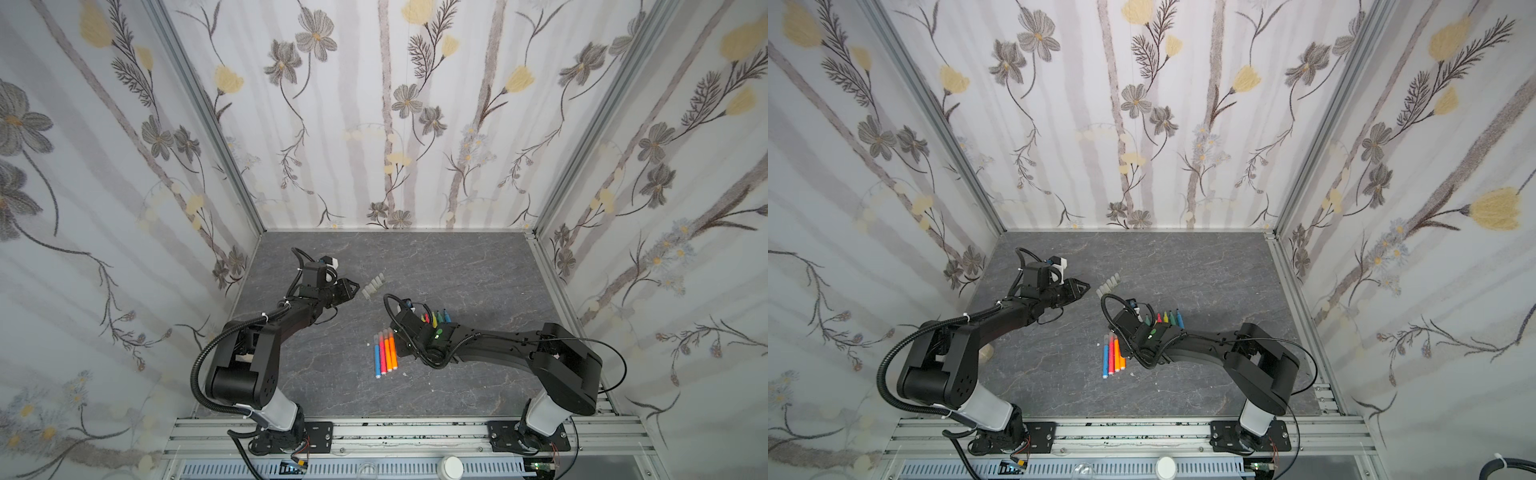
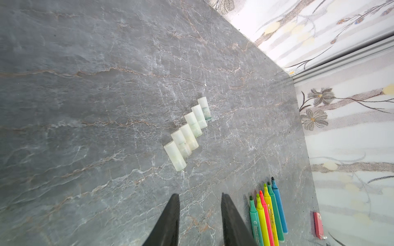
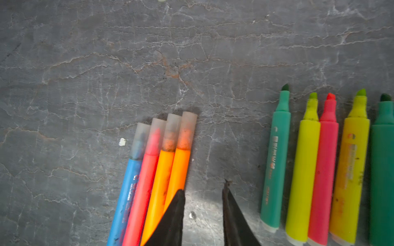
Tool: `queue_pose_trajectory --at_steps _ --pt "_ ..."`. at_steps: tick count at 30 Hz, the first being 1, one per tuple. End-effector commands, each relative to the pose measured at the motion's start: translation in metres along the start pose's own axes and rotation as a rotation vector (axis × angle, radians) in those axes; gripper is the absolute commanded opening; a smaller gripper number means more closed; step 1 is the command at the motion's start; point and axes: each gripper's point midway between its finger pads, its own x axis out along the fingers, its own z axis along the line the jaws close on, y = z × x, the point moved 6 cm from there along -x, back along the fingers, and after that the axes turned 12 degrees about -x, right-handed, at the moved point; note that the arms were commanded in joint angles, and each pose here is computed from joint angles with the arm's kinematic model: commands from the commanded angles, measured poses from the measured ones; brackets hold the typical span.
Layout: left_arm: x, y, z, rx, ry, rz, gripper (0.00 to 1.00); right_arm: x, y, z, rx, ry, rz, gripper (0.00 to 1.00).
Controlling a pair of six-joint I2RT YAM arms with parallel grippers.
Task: Open the pen caps
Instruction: 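Move the right gripper to the capped orange marker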
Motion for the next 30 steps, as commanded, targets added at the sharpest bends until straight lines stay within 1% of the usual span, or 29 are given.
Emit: queue_pose_trajectory --at_steps 1,4,15,30 --pt "-0.011 0.004 0.002 0.014 -0.028 -0.009 0.33 0.004 -0.002 0.007 0.023 -0.021 0.001 0.31" --pt "-0.016 0.004 0.000 0.015 -0.021 -0.018 0.33 0.008 0.000 0.010 0.024 -0.027 0.011 0.30" --pt "-0.014 0.007 0.000 0.013 -0.006 -0.008 0.33 0.019 0.004 0.018 0.005 -0.025 0.051 0.30" --pt "-0.013 0.006 0.000 0.013 0.003 -0.002 0.34 0.036 0.017 0.016 -0.014 0.011 0.115 0.30"
